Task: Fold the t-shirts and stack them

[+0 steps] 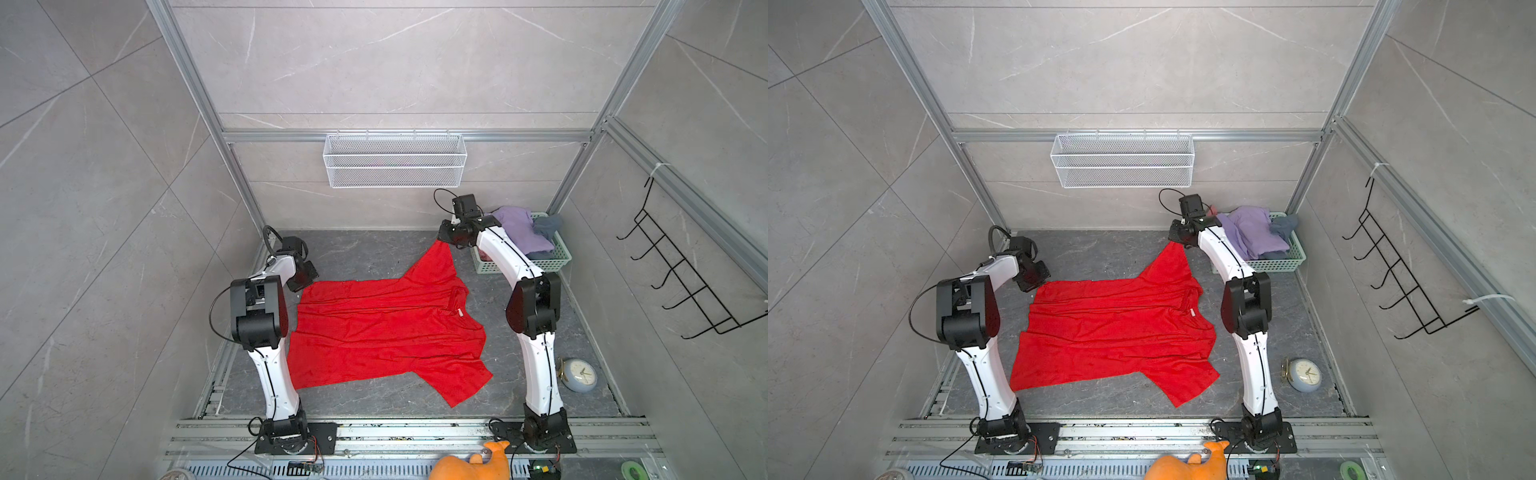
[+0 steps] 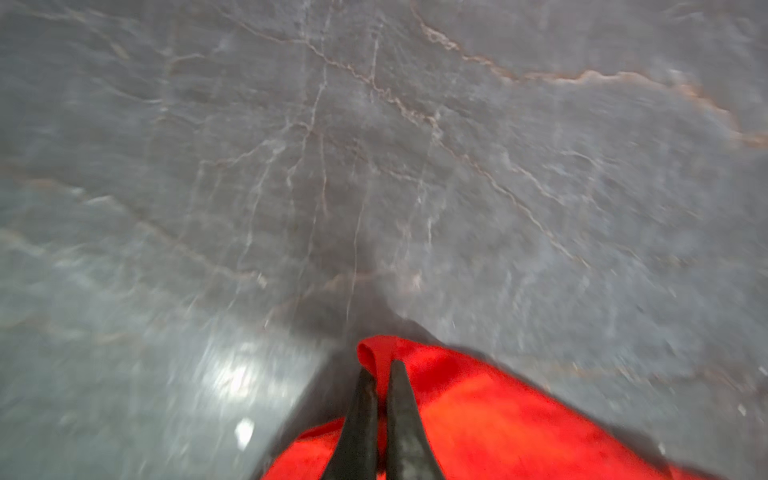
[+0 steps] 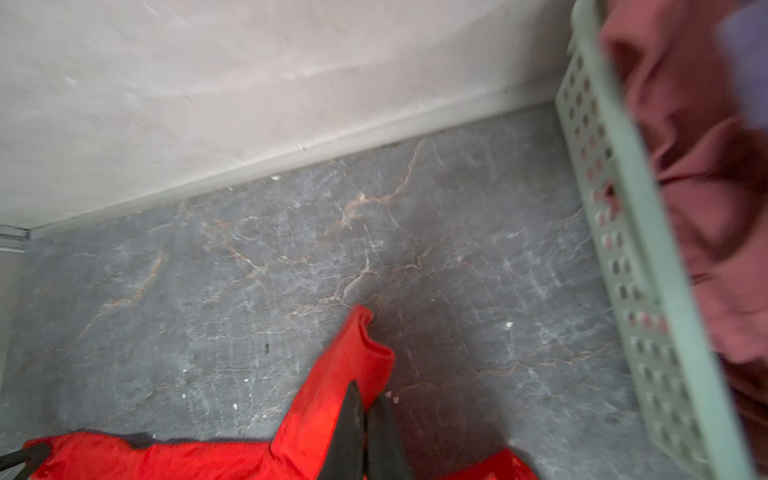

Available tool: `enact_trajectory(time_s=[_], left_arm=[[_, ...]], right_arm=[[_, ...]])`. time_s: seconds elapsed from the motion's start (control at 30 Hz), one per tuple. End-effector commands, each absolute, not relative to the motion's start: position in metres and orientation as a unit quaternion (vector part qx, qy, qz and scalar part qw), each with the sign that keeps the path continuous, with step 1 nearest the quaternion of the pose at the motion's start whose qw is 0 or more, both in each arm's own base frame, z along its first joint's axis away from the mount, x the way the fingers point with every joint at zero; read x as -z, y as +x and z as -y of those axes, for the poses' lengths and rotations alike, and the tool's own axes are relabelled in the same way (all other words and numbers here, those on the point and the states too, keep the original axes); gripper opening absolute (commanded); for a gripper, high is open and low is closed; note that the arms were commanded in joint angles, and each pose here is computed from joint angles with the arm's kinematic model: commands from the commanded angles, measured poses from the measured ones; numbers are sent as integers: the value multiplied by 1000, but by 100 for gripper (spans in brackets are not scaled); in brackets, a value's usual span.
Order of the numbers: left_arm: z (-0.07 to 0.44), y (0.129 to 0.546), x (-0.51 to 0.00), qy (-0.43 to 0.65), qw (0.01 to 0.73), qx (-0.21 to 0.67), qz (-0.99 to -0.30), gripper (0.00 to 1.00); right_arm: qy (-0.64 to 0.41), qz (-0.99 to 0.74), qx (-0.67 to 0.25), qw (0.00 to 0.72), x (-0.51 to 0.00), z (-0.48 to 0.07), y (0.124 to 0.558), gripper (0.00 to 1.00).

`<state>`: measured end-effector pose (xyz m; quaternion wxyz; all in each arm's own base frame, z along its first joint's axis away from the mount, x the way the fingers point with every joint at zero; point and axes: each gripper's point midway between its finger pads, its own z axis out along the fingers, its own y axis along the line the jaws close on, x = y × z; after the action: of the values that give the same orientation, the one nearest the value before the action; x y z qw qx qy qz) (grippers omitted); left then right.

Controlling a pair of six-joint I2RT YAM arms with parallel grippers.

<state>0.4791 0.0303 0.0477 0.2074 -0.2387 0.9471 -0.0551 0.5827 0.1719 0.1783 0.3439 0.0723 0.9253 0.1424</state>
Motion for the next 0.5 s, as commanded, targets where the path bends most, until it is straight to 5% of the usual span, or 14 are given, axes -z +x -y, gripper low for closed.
enact_trajectory(time_s=[0.0, 0.27, 0.47], left_arm=[[-35, 479, -128, -208, 305, 51, -928, 0], [-38, 443, -181, -190, 360, 34, -913, 0], [-37, 466, -209, -179, 401, 44, -897, 0]], right_arm=[[52, -900, -129, 413, -249, -160, 566, 0], [43, -874, -102, 472, -300, -136, 529, 0], [27, -858, -109, 501, -325, -146, 557, 0]])
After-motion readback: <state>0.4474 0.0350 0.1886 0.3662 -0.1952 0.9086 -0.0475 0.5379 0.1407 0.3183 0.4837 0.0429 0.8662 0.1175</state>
